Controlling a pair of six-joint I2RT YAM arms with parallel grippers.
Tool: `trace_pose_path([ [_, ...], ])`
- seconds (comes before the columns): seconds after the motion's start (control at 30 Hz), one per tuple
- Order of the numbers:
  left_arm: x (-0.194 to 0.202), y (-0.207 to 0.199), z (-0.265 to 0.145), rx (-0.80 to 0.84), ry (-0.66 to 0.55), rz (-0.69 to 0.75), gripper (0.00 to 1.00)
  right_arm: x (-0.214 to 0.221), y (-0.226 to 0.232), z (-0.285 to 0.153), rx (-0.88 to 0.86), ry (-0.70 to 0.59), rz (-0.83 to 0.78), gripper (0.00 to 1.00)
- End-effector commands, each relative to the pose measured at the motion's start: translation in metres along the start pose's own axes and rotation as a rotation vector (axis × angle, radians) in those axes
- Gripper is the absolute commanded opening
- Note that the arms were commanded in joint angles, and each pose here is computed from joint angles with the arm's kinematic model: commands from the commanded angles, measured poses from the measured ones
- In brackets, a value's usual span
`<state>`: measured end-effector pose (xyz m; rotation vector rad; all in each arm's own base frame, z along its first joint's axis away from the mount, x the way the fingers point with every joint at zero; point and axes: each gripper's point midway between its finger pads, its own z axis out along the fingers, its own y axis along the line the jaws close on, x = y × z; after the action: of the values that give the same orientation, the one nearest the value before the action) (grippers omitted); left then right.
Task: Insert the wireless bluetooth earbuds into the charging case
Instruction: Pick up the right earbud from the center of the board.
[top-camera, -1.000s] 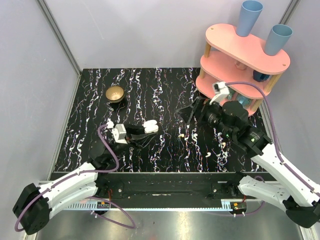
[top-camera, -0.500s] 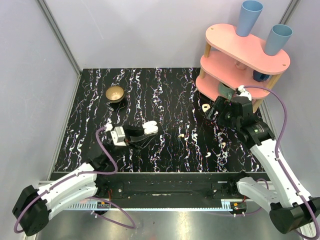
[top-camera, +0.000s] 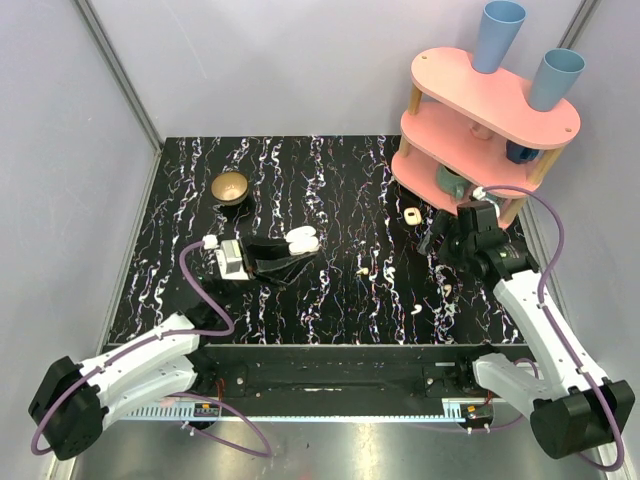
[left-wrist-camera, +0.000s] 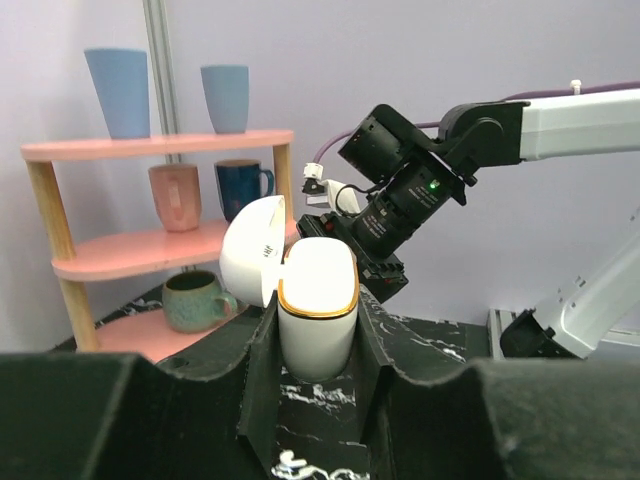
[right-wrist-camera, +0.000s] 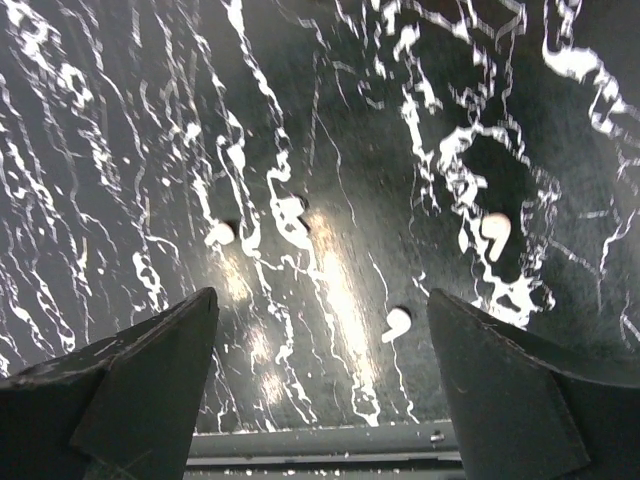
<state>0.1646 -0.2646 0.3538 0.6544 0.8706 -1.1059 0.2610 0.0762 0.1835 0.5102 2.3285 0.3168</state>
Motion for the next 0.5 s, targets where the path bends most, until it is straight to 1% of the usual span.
trace_pose_path([
  [0.0, -0.010, -0.009, -0.009, 0.026, -0.065, 0.007, 0.00, 0.029, -0.004, 0.008, -0.016, 0.106, 0.044, 0.89],
  [0.03, -0.006, -0.009, -0.012, 0.022, -0.054, 0.011, 0.00, 0.041, -0.010, 0.012, -0.004, 0.135, 0.069, 0.87],
  [0.07, -0.006, -0.008, -0.012, 0.020, -0.050, 0.018, 0.00, 0.043, -0.010, 0.011, -0.014, 0.125, 0.095, 0.87],
  [0.1, -0.010, -0.007, -0.013, 0.015, -0.060, 0.053, 0.00, 0.050, -0.007, 0.010, -0.032, 0.142, 0.151, 0.86],
  [0.13, -0.009, -0.003, -0.012, -0.006, -0.047, 0.059, 0.00, 0.059, -0.016, 0.014, 0.000, 0.145, 0.187, 0.85],
  [0.17, -0.011, -0.001, -0.011, -0.017, -0.042, 0.070, 0.00, 0.059, -0.015, 0.009, -0.017, 0.125, 0.221, 0.85],
  [0.2, -0.015, 0.000, -0.011, -0.022, -0.042, 0.083, 0.00, 0.057, -0.018, 0.008, 0.000, 0.103, 0.266, 0.85],
  [0.23, -0.013, 0.002, -0.009, -0.026, -0.017, 0.093, 0.00, 0.057, -0.023, 0.008, 0.025, 0.086, 0.302, 0.85],
  [0.3, -0.016, 0.002, -0.009, -0.030, -0.019, 0.098, 0.00, 0.057, -0.023, 0.004, 0.031, 0.078, 0.371, 0.83],
  [0.33, -0.017, 0.003, -0.011, -0.040, -0.031, 0.101, 0.00, 0.055, -0.025, 0.004, 0.049, 0.066, 0.394, 0.83],
  [0.47, -0.019, 0.004, -0.017, -0.062, -0.062, 0.098, 0.00, 0.063, -0.036, 0.004, 0.145, 0.116, 0.406, 0.84],
])
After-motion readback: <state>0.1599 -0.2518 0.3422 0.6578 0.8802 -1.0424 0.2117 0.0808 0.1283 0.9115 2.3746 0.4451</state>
